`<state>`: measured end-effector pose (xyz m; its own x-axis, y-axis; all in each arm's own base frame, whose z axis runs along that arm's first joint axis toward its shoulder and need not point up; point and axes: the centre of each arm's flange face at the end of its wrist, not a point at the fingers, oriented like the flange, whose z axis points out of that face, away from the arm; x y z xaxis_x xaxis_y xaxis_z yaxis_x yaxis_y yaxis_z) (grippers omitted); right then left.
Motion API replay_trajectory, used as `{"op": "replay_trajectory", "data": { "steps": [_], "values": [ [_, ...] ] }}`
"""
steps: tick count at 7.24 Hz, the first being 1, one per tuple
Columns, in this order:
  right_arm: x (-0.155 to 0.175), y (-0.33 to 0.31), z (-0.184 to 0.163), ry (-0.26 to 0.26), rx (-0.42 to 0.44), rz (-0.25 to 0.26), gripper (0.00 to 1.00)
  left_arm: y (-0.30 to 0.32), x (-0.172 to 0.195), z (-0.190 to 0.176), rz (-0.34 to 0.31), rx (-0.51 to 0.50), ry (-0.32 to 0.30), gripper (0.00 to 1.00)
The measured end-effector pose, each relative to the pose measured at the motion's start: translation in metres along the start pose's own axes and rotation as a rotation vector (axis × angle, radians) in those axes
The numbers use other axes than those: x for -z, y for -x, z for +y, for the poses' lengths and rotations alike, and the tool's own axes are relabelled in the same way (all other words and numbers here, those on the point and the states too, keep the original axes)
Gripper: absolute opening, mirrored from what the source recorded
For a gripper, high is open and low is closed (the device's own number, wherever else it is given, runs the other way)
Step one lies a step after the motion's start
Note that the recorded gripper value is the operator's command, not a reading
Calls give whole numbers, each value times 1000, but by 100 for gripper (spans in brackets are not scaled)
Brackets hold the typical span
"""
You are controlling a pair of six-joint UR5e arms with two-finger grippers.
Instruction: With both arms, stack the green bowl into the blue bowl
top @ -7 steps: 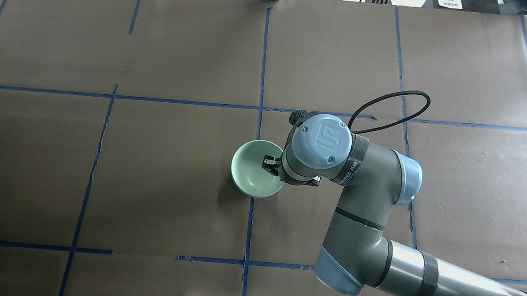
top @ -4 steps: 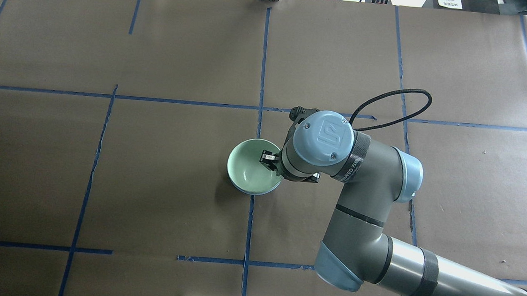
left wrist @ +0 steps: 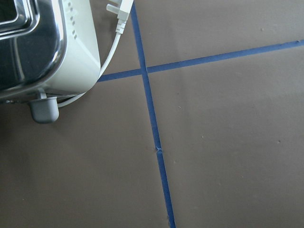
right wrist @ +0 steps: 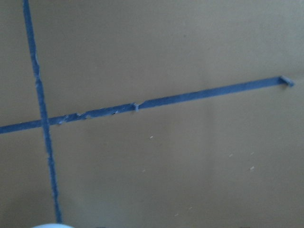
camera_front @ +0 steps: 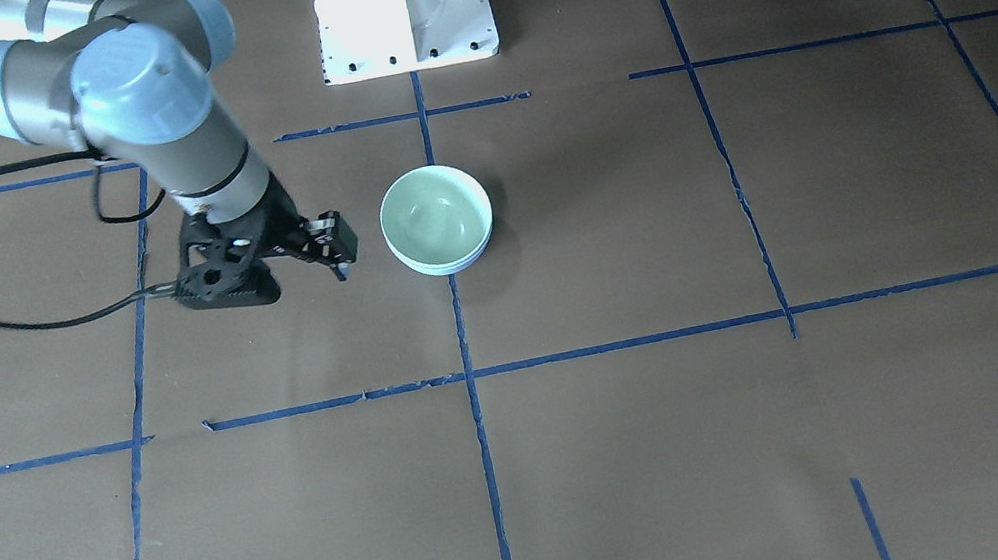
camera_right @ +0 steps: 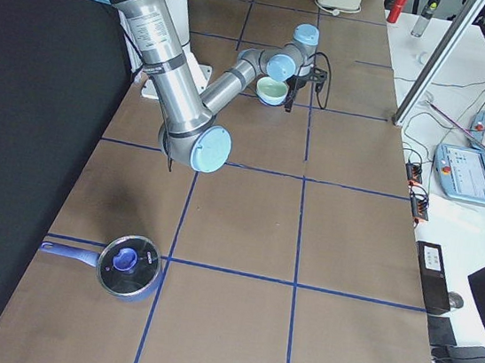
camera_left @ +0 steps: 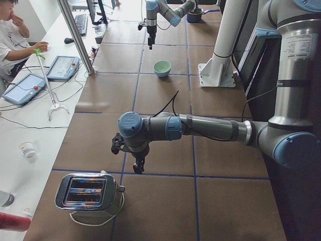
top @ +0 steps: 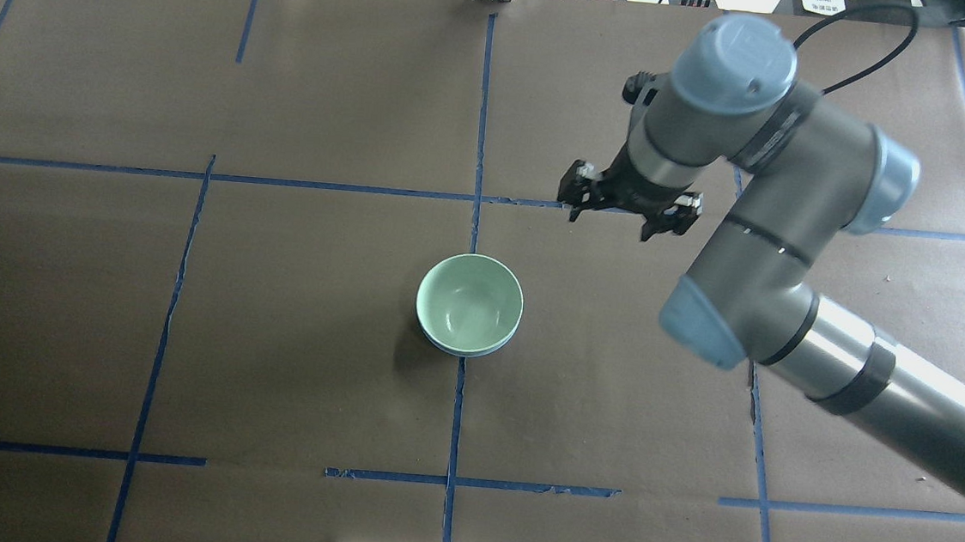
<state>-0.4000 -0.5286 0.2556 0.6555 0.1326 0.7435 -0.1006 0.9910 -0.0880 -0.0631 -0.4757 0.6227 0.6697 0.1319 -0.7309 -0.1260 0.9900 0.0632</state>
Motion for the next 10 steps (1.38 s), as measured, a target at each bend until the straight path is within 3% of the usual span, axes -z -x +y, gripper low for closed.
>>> {"op": "replay_trajectory", "data": {
  "steps": [2,4,6,7,9,10],
  "values": [
    [51,-135,-78,32,160,63,100,0,-1,-1,-5,-2,-7,100],
    [88,-280,-110,69,305,126,100,-1,-1,-1,-11,-36,-38,100],
    [88,-416,-91,130,395,155,100,0,-2,0,-10,-40,-44,100],
    [82,-479,-68,150,395,158,100,1,-4,4,-9,-36,-42,100],
    [69,-578,-11,155,320,158,100,2,-5,11,-13,-33,-39,100],
    [68,-597,5,140,291,155,100,3,-6,13,-11,-33,-38,100]
  ]
}}
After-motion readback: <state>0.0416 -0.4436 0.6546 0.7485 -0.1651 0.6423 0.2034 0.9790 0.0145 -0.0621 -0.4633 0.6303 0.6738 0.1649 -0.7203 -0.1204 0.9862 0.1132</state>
